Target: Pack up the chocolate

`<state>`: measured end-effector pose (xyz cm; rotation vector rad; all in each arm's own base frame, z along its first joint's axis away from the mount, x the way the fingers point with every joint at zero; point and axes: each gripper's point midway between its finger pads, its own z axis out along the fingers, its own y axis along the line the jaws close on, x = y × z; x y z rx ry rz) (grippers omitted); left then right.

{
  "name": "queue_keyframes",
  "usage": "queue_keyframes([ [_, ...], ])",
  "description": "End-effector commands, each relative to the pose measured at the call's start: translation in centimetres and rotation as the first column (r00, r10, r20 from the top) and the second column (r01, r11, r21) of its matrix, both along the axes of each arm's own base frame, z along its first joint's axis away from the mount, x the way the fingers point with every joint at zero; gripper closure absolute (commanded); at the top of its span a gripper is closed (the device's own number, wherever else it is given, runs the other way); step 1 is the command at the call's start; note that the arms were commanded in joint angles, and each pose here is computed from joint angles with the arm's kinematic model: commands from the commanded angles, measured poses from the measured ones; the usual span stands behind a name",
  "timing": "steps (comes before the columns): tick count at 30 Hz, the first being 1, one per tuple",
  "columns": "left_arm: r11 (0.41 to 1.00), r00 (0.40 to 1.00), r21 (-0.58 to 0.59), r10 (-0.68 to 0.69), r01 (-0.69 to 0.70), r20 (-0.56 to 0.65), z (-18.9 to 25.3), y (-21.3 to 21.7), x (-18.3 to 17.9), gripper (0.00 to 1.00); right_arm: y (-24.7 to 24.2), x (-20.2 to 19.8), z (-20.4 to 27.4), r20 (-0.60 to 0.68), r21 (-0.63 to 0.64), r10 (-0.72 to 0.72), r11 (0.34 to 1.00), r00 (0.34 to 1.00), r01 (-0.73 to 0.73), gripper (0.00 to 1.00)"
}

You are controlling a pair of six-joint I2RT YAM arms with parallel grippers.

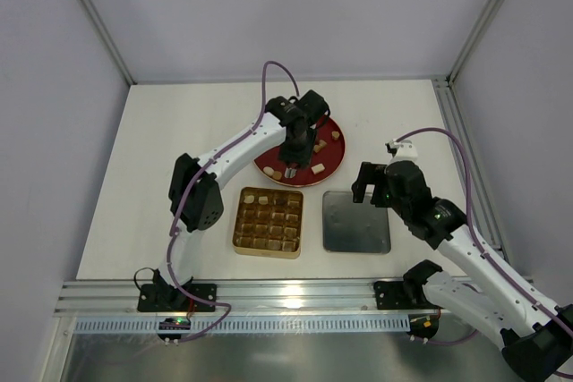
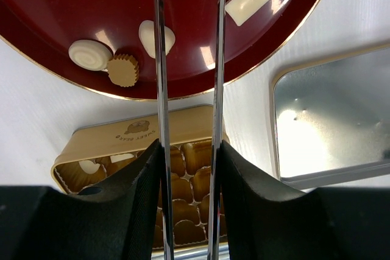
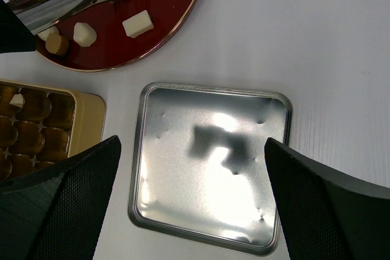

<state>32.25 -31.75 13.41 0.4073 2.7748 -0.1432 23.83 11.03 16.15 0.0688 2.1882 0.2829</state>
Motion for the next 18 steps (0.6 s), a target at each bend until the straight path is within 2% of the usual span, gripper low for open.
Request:
queue_keyframes([
  [1, 0.998, 0.999, -0.054, -0.007, 0.009, 0.044, 2.15, -0.67, 0.59, 0.60, 0.21, 0.51, 1.78, 0.047, 0.020, 0.006, 1.000, 0.999, -0.007, 0.00],
  [18, 0.999, 0.999, -0.028, -0.015, 0.016, 0.032, 2.00, 0.01, 0.16, 0.63, 0.40, 0.65, 1.37, 0.036, 0.023, 0.006, 1.000, 0.999, -0.007, 0.00],
])
